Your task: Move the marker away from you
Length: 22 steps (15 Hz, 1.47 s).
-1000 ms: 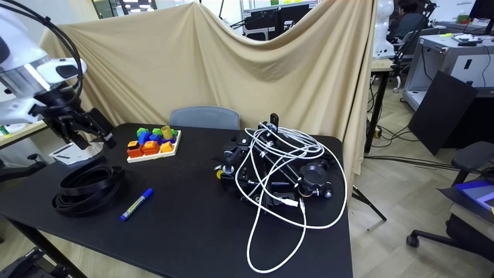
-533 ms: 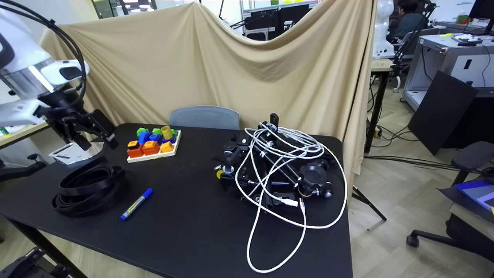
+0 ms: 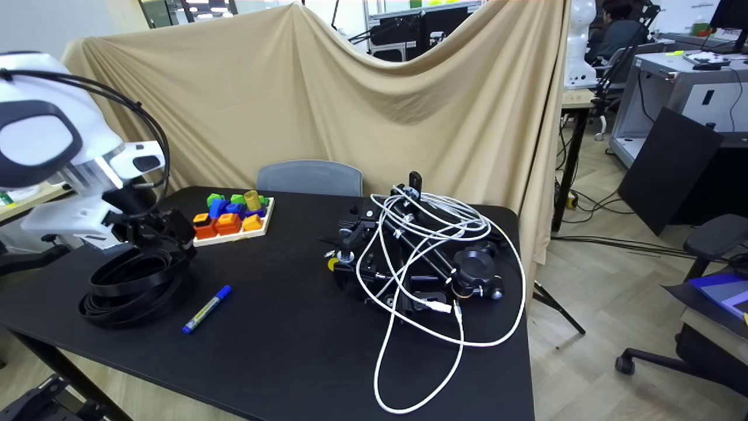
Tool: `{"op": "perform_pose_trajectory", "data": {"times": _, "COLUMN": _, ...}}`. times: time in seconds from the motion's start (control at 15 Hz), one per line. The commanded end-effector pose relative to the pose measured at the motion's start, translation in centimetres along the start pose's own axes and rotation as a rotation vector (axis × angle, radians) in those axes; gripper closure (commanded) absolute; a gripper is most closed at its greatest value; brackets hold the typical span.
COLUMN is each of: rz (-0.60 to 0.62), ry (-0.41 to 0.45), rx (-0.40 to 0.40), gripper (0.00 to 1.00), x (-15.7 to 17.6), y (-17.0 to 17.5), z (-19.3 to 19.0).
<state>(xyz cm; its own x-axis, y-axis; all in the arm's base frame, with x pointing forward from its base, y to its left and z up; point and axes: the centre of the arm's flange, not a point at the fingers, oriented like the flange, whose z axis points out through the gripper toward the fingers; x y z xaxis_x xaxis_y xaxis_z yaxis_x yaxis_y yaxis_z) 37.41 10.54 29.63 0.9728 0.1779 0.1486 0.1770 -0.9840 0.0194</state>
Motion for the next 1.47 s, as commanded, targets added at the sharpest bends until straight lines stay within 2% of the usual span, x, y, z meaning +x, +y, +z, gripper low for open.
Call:
{"op": "perform_pose_trajectory", "data": {"times": 0.0, "rz": 0.036, "ry": 0.007, "rx": 0.027, "gripper": 0.0, "x": 0.3, "y": -1.0, "z": 5.3}}
{"op": "perform_pose_trajectory", "data": {"times": 0.27, "rz": 0.064, "ry": -0.024, "rx": 0.079, "gripper": 0.0, "x": 0.0, "y": -1.6, "z": 9.6}}
{"op": "perform_pose_trajectory", "data": {"times": 0.53, "rz": 0.09, "ry": -0.06, "rx": 0.096, "gripper": 0.0, "x": -0.3, "y": -2.3, "z": 12.8}}
{"op": "perform_pose_trajectory", "data": {"times": 1.2, "rz": 0.125, "ry": -0.094, "rx": 0.083, "gripper": 0.0, "x": 0.6, "y": -1.4, "z": 16.4}}
{"op": "perform_pose_trajectory", "data": {"times": 1.27, "rz": 0.129, "ry": -0.094, "rx": 0.081, "gripper": 0.07, "x": 0.7, "y": -1.2, "z": 16.6}}
{"op": "perform_pose_trajectory", "data": {"times": 1.33, "rz": 0.133, "ry": -0.093, "rx": 0.077, "gripper": 0.26, "x": 0.8, "y": -0.9, "z": 16.7}}
{"op": "perform_pose_trajectory", "data": {"times": 1.4, "rz": 0.139, "ry": -0.091, "rx": 0.074, "gripper": 0.33, "x": 0.9, "y": -0.6, "z": 16.7}}
